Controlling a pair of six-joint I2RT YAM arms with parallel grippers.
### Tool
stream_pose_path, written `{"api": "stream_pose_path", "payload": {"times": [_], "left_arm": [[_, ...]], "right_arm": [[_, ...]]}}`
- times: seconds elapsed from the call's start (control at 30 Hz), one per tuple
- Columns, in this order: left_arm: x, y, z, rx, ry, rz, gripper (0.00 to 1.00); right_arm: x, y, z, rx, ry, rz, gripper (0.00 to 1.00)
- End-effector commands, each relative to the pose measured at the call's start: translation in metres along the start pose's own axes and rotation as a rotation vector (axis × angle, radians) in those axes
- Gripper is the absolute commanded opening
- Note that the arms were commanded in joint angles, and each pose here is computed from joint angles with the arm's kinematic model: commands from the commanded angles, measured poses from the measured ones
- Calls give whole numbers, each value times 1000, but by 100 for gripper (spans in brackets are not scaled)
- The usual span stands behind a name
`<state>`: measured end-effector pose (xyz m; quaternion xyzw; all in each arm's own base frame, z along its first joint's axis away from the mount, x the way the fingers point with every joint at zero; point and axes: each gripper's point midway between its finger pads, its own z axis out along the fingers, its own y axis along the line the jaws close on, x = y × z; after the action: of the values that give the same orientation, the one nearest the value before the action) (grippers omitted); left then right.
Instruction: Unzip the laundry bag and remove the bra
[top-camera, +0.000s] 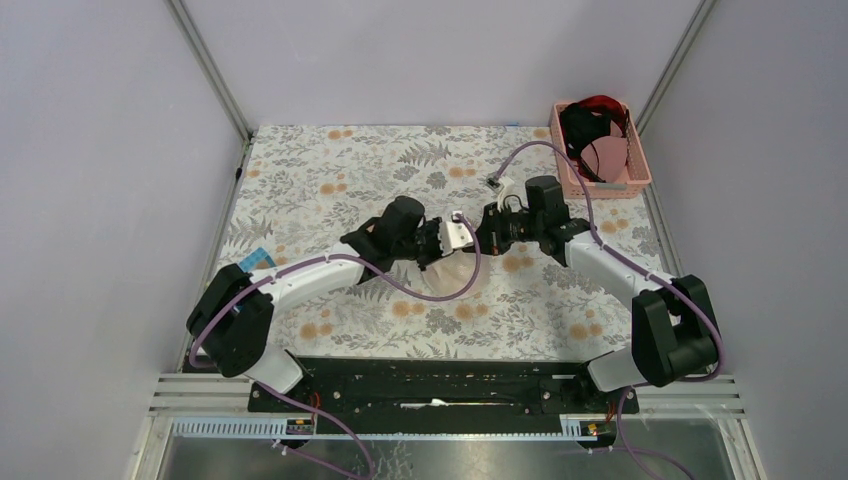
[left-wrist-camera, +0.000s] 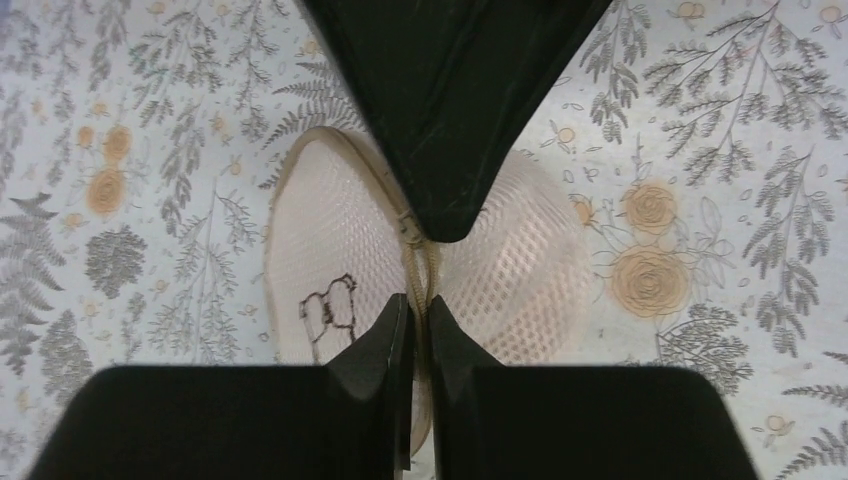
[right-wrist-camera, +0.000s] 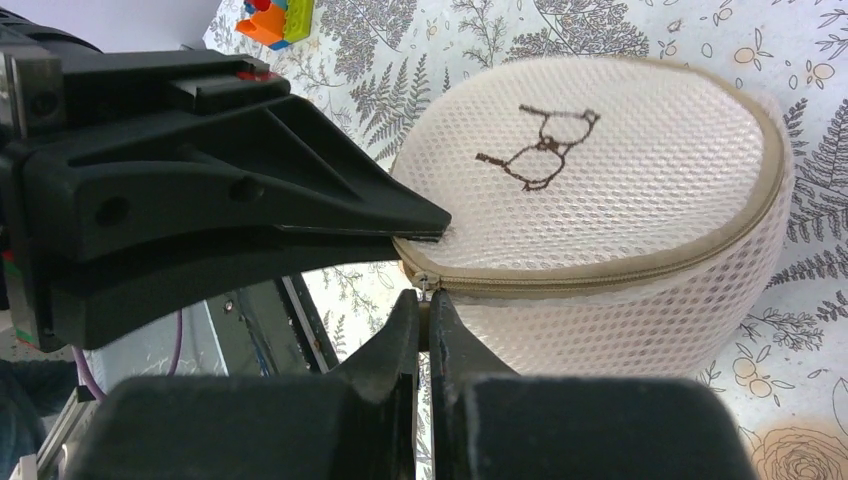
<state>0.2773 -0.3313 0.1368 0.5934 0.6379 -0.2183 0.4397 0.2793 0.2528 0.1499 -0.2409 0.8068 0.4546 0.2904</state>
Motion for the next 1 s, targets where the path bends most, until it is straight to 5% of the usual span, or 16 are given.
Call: {"api": "stream_pose_path", "payload": {"times": [0.0,0.67,0.8,0.97], "left_arm": [[-14,31,-12,-106,-37,54,2],[33,99,-46,-244,43,340,0],[12,80,-53,-167,-16,318,37],[-21,36,-53,-45,-103,302,57]], "right_arm": [[-29,14,-14,-16,-73,-82,0],[-3,-3,-27,7,-35,-16,0],[2,7,-21,-20,-27,-22,0],[0,15,-15,-43,-31,-34,0]]}}
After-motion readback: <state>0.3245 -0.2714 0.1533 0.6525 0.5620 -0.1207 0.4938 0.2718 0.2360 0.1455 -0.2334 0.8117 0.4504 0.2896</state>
